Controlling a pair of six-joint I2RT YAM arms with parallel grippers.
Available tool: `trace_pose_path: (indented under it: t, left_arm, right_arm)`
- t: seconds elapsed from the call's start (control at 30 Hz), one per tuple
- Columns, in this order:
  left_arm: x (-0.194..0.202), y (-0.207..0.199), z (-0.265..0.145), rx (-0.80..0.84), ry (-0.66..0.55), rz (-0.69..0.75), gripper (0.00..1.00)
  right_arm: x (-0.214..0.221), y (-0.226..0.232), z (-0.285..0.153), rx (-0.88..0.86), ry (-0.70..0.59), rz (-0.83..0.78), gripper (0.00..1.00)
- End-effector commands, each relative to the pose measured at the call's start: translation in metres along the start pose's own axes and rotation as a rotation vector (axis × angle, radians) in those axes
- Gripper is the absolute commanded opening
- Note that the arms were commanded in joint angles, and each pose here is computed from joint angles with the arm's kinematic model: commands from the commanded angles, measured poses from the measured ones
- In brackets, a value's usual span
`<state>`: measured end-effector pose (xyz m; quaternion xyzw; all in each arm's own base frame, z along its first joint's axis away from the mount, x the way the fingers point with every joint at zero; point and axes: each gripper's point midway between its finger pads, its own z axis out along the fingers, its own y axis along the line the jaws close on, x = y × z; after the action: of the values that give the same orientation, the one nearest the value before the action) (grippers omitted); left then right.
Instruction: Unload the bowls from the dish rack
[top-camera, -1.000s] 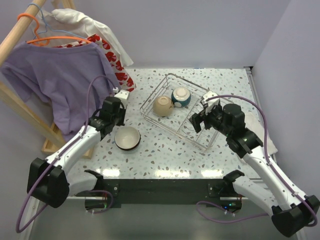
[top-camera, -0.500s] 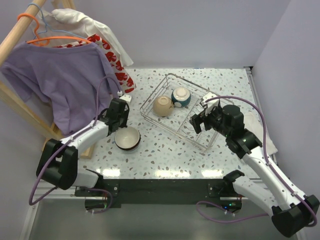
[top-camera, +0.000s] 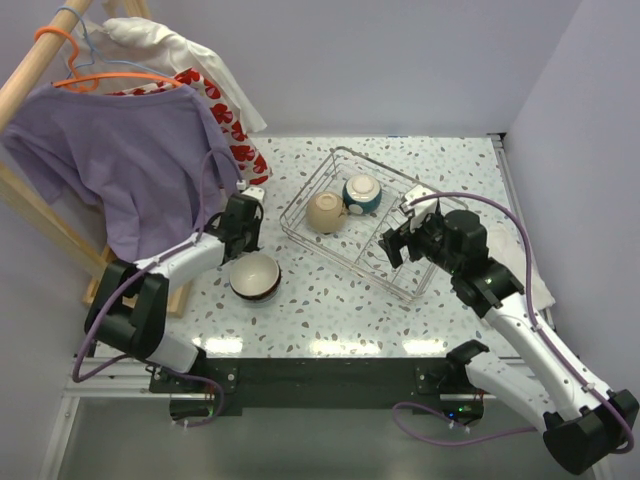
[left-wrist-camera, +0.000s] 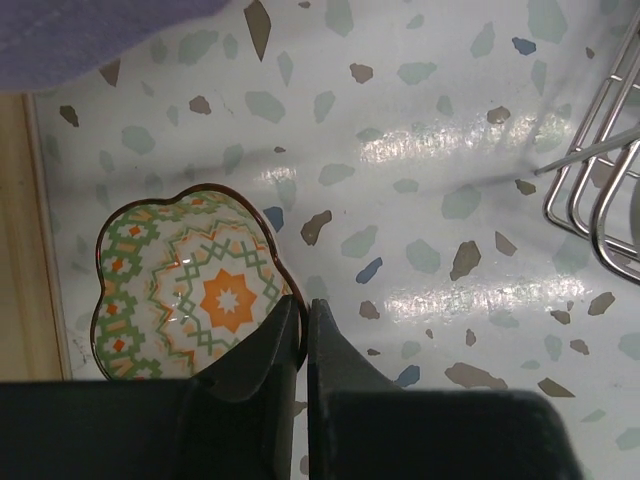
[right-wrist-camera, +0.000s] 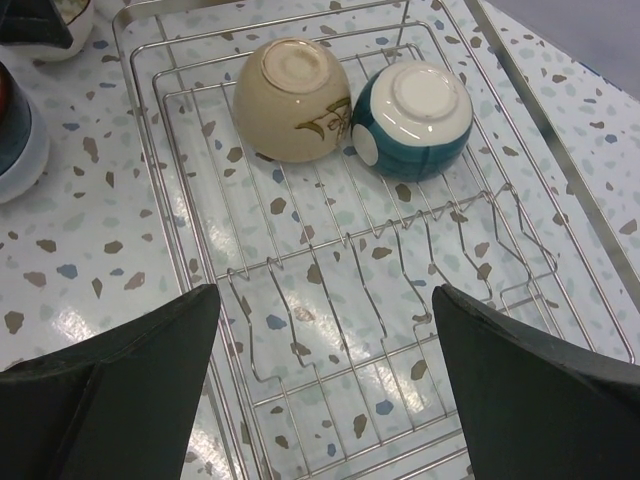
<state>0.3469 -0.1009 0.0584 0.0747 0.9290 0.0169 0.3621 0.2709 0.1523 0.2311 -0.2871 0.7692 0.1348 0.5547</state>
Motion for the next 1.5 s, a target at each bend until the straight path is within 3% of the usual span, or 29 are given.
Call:
trace_pose_path:
  t: [0.0,0.37,0.47,0.7,0.77,1.0,1.27,1.43,1.47]
  left_arm:
    - [-0.046,0.006,-0.018,-0.025,-0.173,-0.074,0.11]
    - [-0.025,-0.006,0.009,0.002,-0.055,-0.073,0.14]
    - [-0.028,-0.006,0.003,0.007,-0.067,-0.078,0.23]
    - [-0.050,-0.004,-0.028,0.037,-0.165,-0.098,0.57]
    - [-0.054,-0.003,-0.037,0.043,-0.186,-0.091,0.63]
    - [-0.076,0.007,-0.096,0.071,-0.336,-0.109,0.84]
    - [-0.069,0.015,-0.146,0.118,-0.464,-0.135,0.93]
    - [-0.058,0.023,-0.159,0.108,-0.515,-0.136,0.95]
    - [-0.057,0.029,-0.166,0.087,-0.545,-0.149,1.00]
  right_arm:
    - [-0.004,-0.001,0.002,0.005,-0.017,-0.011,0.92]
    - [-0.002,0.000,0.004,-0.003,-0.009,-0.006,0.92]
    - [-0.002,0.002,0.005,-0.014,-0.008,0.005,0.92]
    - [-0.012,0.003,0.006,-0.009,-0.004,0.096,0.92]
    - [-0.015,0.003,0.007,0.003,-0.002,0.143,0.99]
    - [-0.053,-0.008,0.014,0.064,-0.106,0.303,0.99]
    - [-0.084,-0.006,0.057,0.044,-0.134,0.598,0.99]
    - [-0.079,-0.013,0.094,0.096,-0.080,0.785,0.99]
    - [-0.078,-0.014,0.100,0.107,-0.078,0.809,0.99]
